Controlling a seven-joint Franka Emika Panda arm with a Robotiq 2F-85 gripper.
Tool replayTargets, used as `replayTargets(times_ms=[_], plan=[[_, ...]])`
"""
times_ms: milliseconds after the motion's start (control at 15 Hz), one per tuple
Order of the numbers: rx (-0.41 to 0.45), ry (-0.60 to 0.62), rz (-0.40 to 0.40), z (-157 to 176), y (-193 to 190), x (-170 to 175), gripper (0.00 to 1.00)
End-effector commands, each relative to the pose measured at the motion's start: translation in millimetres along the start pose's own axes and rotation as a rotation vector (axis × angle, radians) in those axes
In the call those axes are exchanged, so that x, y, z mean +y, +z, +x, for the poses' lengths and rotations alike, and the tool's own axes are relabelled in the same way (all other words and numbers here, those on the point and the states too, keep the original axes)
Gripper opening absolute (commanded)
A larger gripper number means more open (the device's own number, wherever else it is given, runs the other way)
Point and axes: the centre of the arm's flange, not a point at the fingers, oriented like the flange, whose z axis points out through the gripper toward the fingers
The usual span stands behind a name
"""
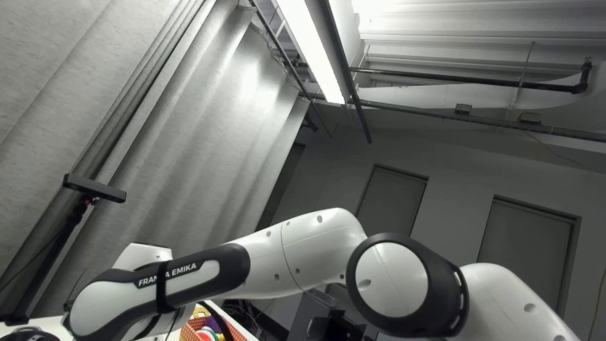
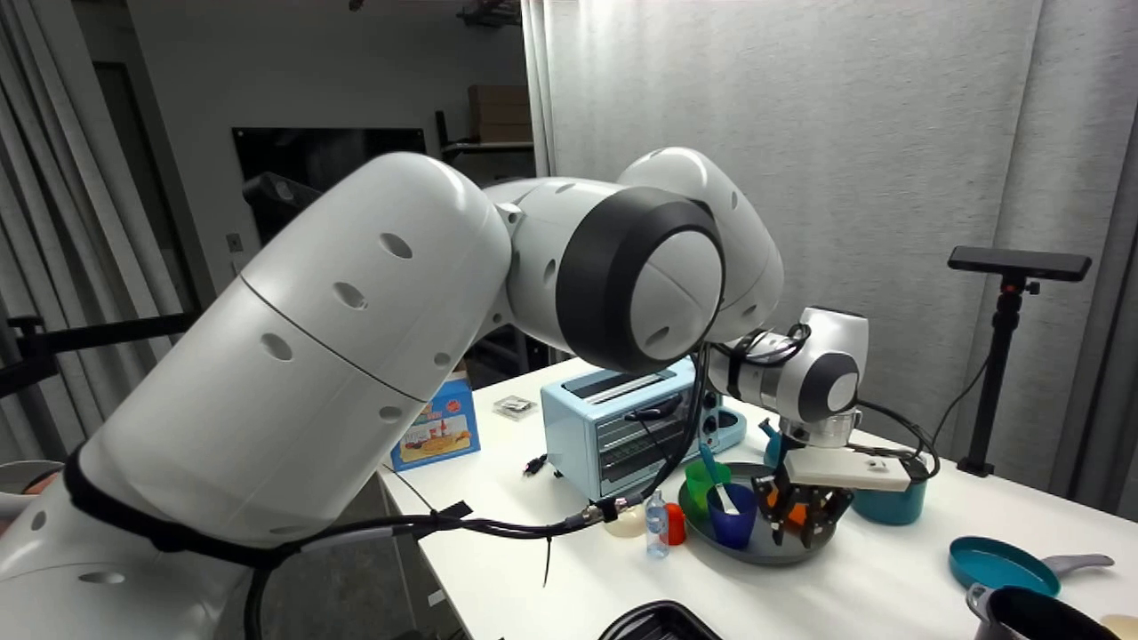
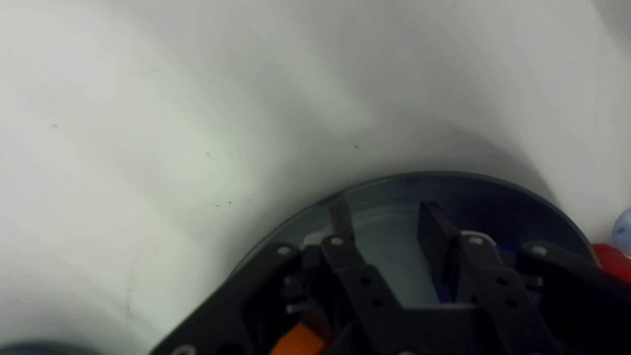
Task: Move the plate forward.
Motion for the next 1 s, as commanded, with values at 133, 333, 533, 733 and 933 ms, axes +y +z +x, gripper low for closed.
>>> replayTargets(times_ms=[133,333,533,733,933], plan=[[0.027,-0.047,0.013,11.8,12.3,20.9,0.00],[0.031,-0.050,0.031,9.9,29.3,29.0,0.00],[0.033,-0.048,0.043,6.7,40.3,32.3,0.00],[0.028,-0.038,0.037,3.0,39.6,33.9,0.00],[0.024,-0.023,0.030,-3.0,35.3,33.0,0.00]])
